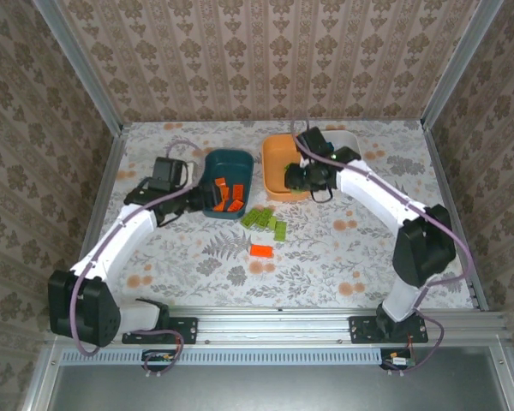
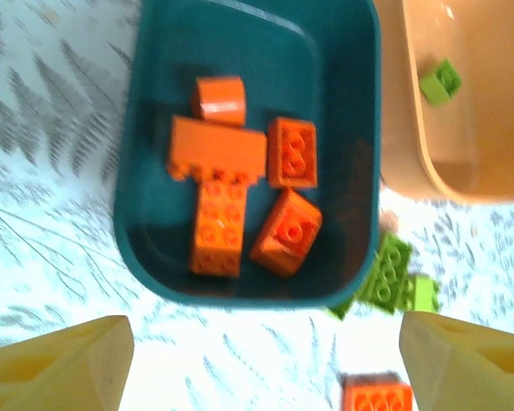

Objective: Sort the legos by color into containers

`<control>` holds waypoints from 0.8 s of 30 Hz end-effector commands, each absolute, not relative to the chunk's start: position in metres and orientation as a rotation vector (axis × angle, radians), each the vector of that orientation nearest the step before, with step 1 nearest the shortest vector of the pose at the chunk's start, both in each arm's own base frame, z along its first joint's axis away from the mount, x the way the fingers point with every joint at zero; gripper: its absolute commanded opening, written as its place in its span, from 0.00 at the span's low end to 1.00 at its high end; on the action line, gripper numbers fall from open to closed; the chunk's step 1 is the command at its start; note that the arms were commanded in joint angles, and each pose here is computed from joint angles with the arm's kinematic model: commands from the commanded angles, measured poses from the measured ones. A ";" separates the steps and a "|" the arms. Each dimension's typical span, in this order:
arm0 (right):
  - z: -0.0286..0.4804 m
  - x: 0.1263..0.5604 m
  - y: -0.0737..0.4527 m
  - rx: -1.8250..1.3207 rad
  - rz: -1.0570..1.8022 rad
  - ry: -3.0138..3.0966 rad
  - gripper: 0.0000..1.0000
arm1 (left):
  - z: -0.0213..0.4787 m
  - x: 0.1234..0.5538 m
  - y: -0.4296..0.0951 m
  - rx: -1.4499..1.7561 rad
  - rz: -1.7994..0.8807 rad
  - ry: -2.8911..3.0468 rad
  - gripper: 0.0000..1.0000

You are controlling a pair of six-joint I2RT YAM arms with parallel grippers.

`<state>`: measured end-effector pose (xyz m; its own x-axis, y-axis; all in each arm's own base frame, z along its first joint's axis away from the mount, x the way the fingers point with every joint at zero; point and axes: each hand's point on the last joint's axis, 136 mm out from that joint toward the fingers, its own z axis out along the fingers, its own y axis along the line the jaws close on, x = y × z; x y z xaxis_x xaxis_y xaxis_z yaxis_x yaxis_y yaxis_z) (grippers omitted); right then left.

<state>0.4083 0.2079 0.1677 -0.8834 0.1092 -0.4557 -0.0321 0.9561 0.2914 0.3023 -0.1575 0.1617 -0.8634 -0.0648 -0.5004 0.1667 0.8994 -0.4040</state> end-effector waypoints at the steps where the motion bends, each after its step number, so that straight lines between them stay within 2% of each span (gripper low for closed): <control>1: 0.148 0.441 0.214 0.001 0.421 2.650 0.37 | 0.145 0.267 -0.168 0.145 -0.585 2.612 0.93; 3: 0.137 0.461 0.219 -0.003 0.422 2.650 0.37 | 0.138 0.249 -0.181 0.221 -0.587 2.620 1.00; 11: 0.091 0.503 0.235 -0.021 0.405 2.704 0.38 | 0.100 0.219 -0.218 0.413 -0.524 2.677 1.00; 16: 0.090 0.505 0.240 -0.020 0.436 2.705 0.49 | 0.085 0.220 -0.240 0.520 -0.449 2.710 1.00; 20: 0.108 0.503 0.240 -0.031 0.454 2.682 0.63 | 0.068 0.222 -0.258 0.602 -0.413 2.747 1.00; 24: 0.142 0.492 0.233 -0.040 0.463 2.643 0.67 | 0.055 0.222 -0.272 0.649 -0.386 2.776 1.00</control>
